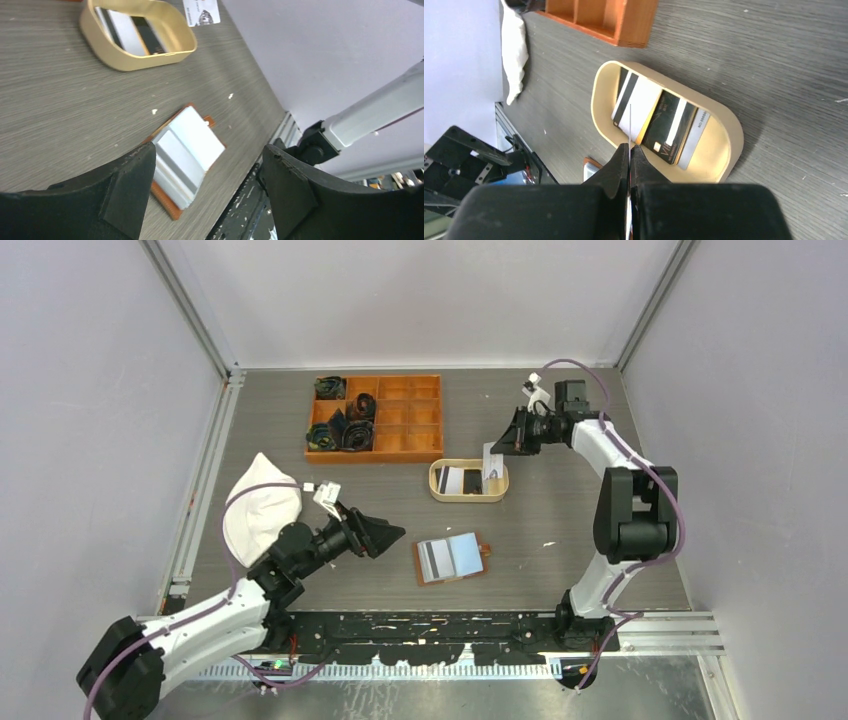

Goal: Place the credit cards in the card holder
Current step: Pick up the credit card from the storage box.

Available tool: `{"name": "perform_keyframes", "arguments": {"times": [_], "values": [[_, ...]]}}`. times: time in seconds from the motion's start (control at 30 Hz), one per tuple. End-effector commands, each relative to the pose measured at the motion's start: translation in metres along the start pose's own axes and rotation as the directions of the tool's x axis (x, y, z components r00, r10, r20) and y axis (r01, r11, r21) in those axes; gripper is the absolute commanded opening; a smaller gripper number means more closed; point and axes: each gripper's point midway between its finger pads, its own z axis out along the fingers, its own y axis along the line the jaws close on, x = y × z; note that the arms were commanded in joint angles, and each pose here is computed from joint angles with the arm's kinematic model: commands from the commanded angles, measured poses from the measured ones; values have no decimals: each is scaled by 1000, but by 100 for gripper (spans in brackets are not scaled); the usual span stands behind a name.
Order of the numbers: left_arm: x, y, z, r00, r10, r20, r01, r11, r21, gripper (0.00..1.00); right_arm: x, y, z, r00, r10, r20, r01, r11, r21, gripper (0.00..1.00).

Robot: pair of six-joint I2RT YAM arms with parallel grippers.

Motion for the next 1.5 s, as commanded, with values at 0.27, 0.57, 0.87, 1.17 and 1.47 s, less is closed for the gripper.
{"name": "perform_keyframes", "arguments": {"times": [0.27, 0.57, 0.87, 1.17, 1.47], "values": [[-14, -72, 22, 998, 46, 52, -60, 950, 305, 76, 33, 121, -61, 954, -273, 124, 300, 866, -400, 1], [-24, -92, 58, 993, 77, 89, -102, 942, 320, 66, 84, 186, -76, 882, -443, 160, 457, 722, -520, 1], [-27, -113, 88, 998, 20, 59, -41, 922, 386, 50, 105, 201, -72, 864, -484, 141, 468, 667, -579, 1], [-22, -126, 94, 999, 16, 37, -31, 892, 451, 2, 112, 204, -71, 857, -497, 135, 470, 649, -598, 2], [-15, -100, 73, 997, 37, 62, -58, 928, 369, 0, 116, 186, -73, 754, -637, 160, 626, 622, -471, 61]]}}
